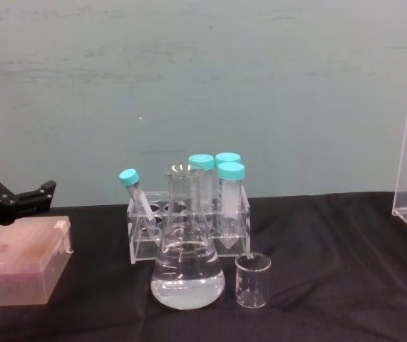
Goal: Place the experimental apparatus aside using one hand.
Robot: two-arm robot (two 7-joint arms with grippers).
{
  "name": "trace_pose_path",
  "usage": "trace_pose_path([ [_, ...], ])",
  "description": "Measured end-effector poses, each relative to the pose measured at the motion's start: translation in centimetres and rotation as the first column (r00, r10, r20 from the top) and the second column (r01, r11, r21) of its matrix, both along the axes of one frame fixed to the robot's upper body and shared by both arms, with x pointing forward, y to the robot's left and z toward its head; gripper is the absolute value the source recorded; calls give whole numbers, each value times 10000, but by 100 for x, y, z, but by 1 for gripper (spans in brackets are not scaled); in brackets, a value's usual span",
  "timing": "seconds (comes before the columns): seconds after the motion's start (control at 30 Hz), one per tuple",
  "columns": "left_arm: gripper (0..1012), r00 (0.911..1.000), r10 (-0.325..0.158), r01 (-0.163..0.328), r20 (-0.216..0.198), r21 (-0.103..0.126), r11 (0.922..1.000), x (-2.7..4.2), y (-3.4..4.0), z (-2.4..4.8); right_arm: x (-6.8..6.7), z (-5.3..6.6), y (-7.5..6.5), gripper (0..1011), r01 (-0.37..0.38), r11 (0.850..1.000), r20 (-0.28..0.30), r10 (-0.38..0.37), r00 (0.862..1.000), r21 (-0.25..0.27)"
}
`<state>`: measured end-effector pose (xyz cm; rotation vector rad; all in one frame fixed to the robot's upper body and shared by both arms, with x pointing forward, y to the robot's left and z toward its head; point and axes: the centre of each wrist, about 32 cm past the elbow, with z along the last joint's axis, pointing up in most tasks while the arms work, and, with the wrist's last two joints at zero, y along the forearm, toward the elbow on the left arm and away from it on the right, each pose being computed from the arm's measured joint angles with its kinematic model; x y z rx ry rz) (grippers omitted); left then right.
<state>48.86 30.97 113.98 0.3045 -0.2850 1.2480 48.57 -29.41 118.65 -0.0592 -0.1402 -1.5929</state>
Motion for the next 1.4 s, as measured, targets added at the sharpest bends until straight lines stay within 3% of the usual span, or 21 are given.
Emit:
trace_pose_path([
  [0.37, 1000, 10000, 0, 0, 1, 0, 10000, 0, 0, 0, -258, 65, -1, 1000, -468, 9987, 199, 471, 9987, -188],
  [0.7, 1000, 10000, 0, 0, 0, 0, 10000, 0, 0, 0, -428, 92, -61, 1000, -1626, 9832, 491, 1669, 9847, -826],
  [1.1, 1000, 10000, 0, 0, 0, 0, 10000, 0, 0, 0, -414, 99, -207, 1000, -2749, 9536, 575, 2834, 9573, -1230],
  [1.4, 1000, 10000, 0, 0, 0, 0, 10000, 0, 0, 0, -330, 111, -363, 1000, -3709, 9168, 457, 3810, 9234, -1482],
])
